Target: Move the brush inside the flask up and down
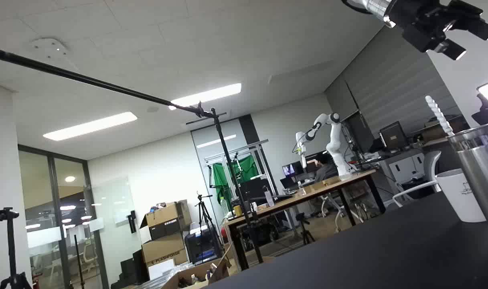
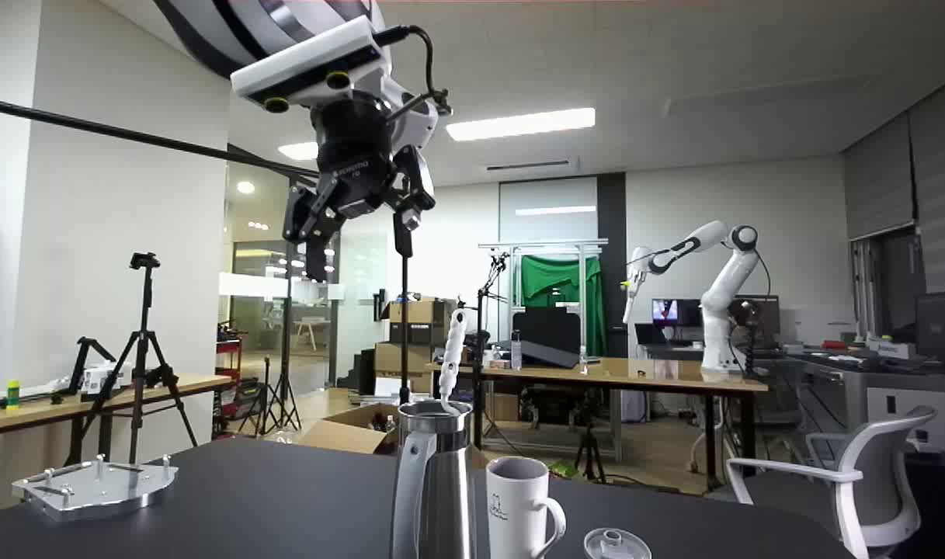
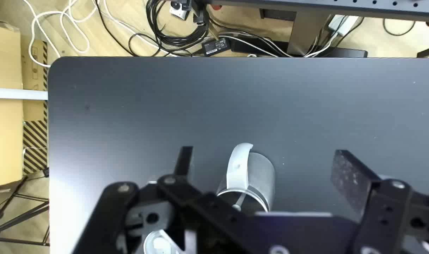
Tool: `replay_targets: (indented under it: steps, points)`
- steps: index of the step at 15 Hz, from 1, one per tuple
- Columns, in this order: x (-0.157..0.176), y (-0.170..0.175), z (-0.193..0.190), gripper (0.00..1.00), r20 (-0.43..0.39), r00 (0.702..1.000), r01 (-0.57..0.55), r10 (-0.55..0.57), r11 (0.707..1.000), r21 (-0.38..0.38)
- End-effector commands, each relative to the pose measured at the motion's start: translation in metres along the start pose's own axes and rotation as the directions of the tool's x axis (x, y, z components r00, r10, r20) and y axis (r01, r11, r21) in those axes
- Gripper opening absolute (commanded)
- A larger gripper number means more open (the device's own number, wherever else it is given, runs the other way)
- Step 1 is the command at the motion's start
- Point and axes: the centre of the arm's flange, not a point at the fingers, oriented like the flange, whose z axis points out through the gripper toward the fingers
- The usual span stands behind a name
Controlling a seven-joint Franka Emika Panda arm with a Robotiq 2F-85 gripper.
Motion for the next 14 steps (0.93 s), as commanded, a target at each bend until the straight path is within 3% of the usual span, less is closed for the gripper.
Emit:
replay_targets:
  steps: [1,10,14]
  points:
    - [0.000,0.000,0.000,1.00,-0.001,1.000,0.000,0.000,1.000,0.000]
    - [0.000,0.000,0.000,1.00,-0.001,1.000,0.000,0.000,1.000,0.000]
    - [0.035,0.024,-0.003,1.00,-0.060,0.994,-0.087,0.087,0.996,0.000]
